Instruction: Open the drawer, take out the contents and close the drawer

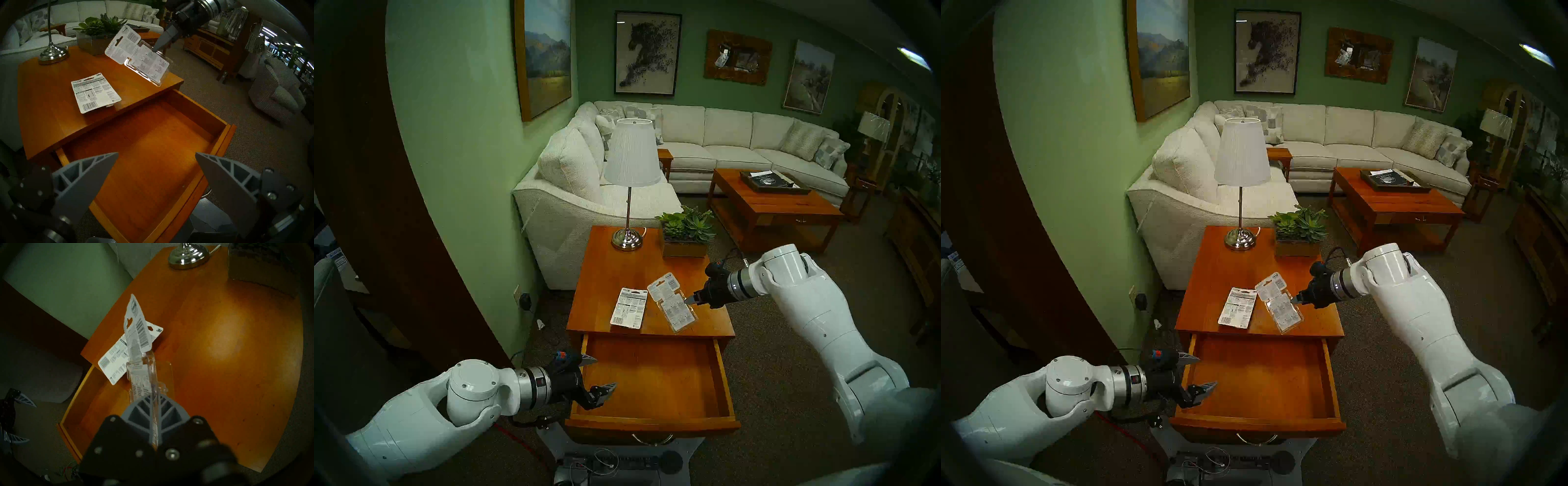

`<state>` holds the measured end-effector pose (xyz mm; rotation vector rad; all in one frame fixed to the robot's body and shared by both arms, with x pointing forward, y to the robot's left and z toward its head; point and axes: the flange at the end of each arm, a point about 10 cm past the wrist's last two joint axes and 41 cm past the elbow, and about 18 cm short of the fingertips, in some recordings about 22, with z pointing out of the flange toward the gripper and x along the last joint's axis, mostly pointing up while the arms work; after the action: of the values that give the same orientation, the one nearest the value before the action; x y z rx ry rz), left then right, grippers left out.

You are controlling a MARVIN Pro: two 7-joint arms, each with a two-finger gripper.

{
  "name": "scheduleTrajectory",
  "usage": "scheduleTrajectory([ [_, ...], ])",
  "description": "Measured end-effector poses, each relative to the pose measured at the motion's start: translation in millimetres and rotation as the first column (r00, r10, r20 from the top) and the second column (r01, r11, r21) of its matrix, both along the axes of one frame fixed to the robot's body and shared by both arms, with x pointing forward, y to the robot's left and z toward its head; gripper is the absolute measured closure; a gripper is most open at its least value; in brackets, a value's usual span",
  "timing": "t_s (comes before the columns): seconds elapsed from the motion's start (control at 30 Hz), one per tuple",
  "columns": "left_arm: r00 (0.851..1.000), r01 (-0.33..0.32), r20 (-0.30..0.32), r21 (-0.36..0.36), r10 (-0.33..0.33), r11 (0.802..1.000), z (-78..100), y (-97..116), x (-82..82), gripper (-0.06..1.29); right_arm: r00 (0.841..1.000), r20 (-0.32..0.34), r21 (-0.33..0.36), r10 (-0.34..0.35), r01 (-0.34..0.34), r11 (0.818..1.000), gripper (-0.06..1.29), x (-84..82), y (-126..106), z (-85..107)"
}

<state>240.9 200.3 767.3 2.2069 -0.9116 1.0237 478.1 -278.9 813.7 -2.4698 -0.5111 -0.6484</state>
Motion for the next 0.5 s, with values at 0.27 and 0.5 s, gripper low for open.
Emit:
scheduleTrajectory([
  [0.27,1.000,0.000,0.000,0.000,0.000,1.000,-0.1,-0.1,0.0,0.00,0.997,-0.031,0.057,-0.068,0.070,0.996,1.27,17.4,5.2,-13.5],
  [0.5,1.000,0.000,-0.001,0.000,0.000,1.000,-0.2,-0.1,-0.1,0.00,0.989,-0.064,0.067,-0.132,0.137,0.988,1.27,28.2,6.7,-29.0],
])
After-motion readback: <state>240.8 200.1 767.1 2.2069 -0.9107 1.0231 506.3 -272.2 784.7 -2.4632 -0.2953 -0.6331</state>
